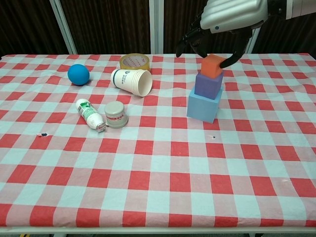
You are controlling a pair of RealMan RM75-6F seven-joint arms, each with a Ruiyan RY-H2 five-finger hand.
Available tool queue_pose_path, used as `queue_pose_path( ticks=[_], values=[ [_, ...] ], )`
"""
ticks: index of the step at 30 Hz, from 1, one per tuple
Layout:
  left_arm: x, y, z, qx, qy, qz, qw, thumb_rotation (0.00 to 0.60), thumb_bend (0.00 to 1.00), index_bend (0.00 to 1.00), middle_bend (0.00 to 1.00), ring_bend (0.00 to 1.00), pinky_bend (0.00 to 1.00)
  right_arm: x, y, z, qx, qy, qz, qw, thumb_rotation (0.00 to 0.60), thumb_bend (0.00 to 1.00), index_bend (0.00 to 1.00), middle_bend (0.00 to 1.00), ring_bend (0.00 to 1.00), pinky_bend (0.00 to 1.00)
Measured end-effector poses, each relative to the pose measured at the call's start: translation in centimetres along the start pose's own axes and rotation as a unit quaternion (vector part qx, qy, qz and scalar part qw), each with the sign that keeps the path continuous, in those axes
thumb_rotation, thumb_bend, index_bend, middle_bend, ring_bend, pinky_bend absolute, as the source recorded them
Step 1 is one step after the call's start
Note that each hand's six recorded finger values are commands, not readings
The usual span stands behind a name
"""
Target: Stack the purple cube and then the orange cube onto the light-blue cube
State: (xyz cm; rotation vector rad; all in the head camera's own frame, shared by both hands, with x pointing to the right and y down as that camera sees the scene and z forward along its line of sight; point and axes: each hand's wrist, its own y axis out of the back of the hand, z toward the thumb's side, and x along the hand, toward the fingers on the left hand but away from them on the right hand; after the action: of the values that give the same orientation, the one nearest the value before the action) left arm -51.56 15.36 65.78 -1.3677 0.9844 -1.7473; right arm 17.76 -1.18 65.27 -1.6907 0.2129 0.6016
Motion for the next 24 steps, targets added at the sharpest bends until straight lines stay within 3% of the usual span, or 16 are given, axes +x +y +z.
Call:
queue_pose_path(
  ticks=[7, 12, 16, 20, 24],
  values=[
    [0.0, 0.1, -0.2, -0.002, 0.003, 0.0, 1.0, 0.6, 0.11, 0.13, 0.14, 0.13, 0.25, -0.3, 0.1, -0.3, -0.003, 0.0, 0.003, 1.0, 0.6, 0.0, 0.01, 0.28, 0.13, 0.3],
    [0.0, 0.1, -0.1, -0.004, 0.001, 0.0, 1.0, 0.6, 0.11, 0.13, 0.14, 0.13, 0.25, 0.4, 0.8, -0.9, 0.006, -0.004, 0.004, 1.0, 0.6, 0.0, 0.0, 0.17, 0.04, 0.25],
    [0.0, 0.3, 0.0, -0.007, -0.001, 0.003, 1.0, 0.6, 0.11, 0.13, 0.14, 0.13, 0.25, 1.8, 1.8, -1.7, 0.014, -0.019, -0.004, 0.9997, 0.6, 0.0, 0.0, 0.15, 0.03, 0.25],
    [0.0, 0.7, 0.4, -0.016, -0.006, 0.008, 0.9998, 0.6, 0.11, 0.13, 0.14, 0.13, 0.25, 4.1, 2.7, -2.2, -0.002, -0.054, -0.017, 0.9984, 0.6, 0.0, 0.0, 0.14, 0.03, 0.25],
    [0.0, 1.0, 0.9, -0.029, -0.016, 0.012, 0.9994, 0.6, 0.11, 0.13, 0.14, 0.13, 0.25, 7.4, 3.0, -2.1, -0.036, -0.128, -0.047, 0.9901, 0.6, 0.03, 0.0, 0.15, 0.03, 0.25]
  ],
)
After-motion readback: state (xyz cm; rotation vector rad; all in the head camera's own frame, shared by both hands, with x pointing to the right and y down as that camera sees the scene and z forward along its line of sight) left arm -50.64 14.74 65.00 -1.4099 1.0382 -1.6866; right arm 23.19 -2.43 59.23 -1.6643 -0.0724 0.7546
